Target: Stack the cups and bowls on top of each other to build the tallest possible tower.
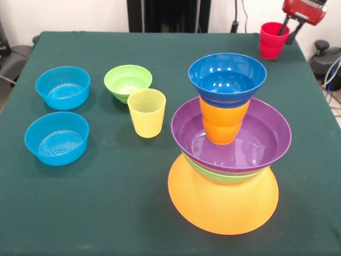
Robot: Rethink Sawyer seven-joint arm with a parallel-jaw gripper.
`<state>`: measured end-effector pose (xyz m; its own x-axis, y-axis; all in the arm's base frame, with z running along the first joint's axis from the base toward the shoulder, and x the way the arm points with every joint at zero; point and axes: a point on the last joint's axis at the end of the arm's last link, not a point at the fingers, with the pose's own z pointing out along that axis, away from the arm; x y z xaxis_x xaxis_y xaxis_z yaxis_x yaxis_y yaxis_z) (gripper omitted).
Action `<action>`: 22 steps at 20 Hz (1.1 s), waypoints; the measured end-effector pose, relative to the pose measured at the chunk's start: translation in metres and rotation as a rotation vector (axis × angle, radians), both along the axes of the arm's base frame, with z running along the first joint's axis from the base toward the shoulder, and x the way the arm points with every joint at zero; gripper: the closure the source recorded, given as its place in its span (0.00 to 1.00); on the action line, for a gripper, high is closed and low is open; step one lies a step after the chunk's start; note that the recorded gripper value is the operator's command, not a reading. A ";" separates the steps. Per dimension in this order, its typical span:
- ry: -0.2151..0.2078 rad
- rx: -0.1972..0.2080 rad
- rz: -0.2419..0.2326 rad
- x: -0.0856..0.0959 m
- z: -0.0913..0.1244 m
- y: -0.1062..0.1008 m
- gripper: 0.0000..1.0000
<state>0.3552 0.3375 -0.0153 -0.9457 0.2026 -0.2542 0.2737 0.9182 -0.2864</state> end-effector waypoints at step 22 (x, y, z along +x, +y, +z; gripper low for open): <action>-0.017 0.137 -0.088 0.065 0.039 -0.007 1.00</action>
